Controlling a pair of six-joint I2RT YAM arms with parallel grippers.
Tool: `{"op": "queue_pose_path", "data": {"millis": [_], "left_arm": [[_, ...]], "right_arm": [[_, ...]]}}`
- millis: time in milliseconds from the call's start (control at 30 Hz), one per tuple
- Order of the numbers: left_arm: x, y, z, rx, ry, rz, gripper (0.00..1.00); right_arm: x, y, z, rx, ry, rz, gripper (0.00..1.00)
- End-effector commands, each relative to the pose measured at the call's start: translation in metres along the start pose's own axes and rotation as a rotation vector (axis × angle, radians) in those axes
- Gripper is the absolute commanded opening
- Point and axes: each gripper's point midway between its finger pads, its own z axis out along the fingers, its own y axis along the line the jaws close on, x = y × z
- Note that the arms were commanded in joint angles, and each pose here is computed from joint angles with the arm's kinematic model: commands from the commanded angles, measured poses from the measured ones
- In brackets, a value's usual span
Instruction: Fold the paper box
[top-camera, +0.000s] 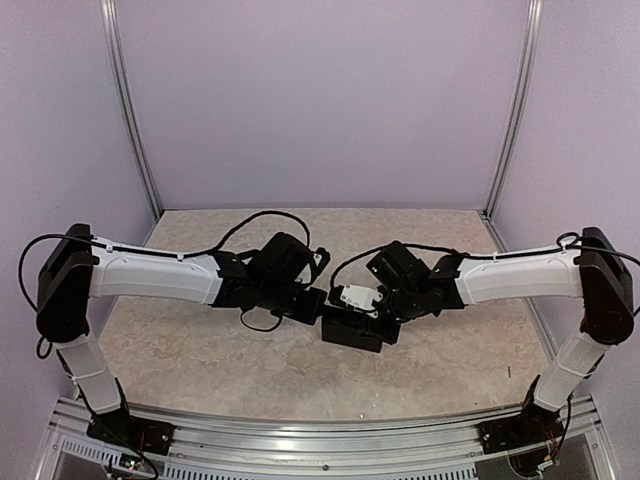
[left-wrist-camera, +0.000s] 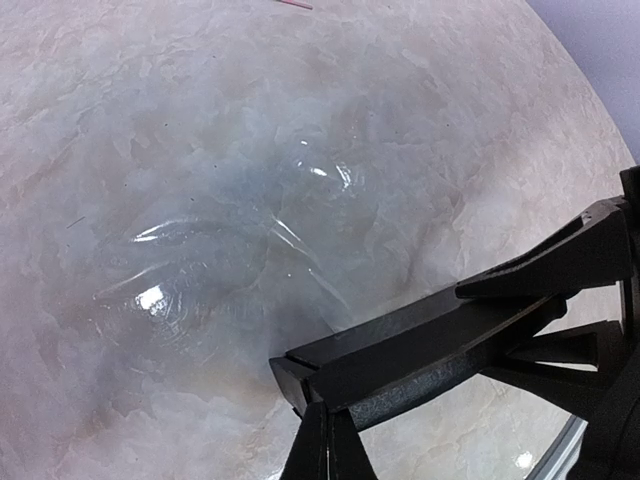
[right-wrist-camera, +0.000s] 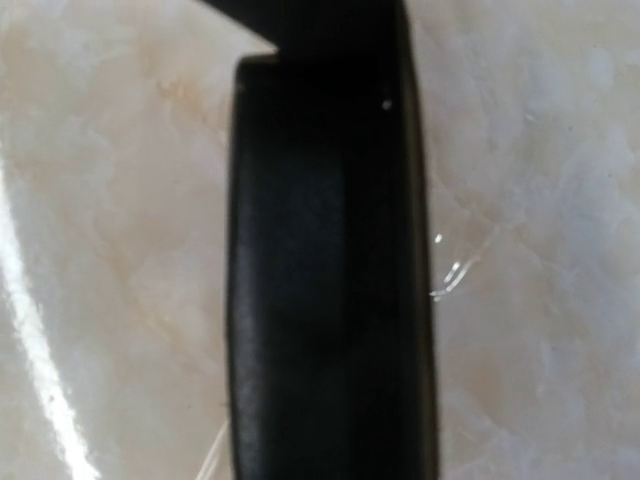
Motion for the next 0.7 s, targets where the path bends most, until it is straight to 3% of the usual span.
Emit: {"op": "queue_pose_path", "data": {"millis": [0,433,567,667], "left_arm": [[0.041,-0.004,0.022,-0.016,0.122,-0.017,0.00],[0.069,0.001,0.035,-0.110,0.176,0.055,0.00],[0.070,0.005,0.028,-0.121,0.172,0.082,0.00],[0.068,0.005,0.024,-0.118,0.165,0.105,0.00]], "right_arm": [[-0.016,-0.004,0.000,-0.013,-0.054,0.026,0.34],[-0.020,0.004,-0.009,-0.064,-0.084,0.005,0.37],[-0.030,0.012,-0.027,-0.114,-0.127,-0.060,0.48],[-0.039,0.015,-0.050,-0.141,-0.158,-0.115,0.63]]}}
